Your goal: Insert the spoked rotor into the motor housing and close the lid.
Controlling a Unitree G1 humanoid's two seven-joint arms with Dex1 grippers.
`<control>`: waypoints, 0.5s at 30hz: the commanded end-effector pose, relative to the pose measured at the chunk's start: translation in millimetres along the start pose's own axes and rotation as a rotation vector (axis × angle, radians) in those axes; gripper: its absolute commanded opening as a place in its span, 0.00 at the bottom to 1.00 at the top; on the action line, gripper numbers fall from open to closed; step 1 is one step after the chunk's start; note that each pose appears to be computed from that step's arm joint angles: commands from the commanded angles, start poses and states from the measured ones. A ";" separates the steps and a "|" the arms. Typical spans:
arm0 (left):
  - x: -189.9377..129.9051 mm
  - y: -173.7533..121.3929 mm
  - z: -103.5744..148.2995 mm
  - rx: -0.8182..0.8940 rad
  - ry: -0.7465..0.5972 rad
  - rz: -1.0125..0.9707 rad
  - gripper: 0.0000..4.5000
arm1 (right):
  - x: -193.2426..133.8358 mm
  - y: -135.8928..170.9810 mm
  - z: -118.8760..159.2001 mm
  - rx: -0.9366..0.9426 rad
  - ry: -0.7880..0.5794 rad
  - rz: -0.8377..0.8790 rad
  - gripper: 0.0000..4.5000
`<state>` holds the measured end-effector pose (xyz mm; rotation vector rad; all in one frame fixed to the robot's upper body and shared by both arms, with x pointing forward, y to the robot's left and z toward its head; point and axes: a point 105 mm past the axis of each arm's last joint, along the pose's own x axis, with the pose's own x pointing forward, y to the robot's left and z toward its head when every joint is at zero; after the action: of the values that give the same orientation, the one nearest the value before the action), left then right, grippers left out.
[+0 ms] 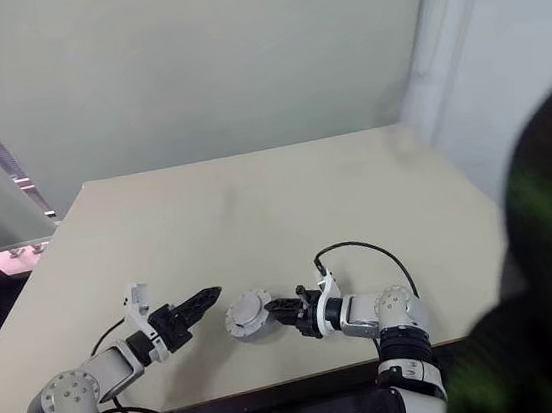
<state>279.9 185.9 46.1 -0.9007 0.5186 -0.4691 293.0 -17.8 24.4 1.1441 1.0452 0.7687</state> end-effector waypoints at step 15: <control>13.5 -23.2 -16.8 -0.197 -0.038 -0.136 1.00 | 12.6 88.2 5.2 -0.088 -0.003 0.312 0.27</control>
<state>274.7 158.1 49.9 -1.1183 0.4944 -0.5108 300.2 -20.9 52.5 1.2170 0.9542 0.8291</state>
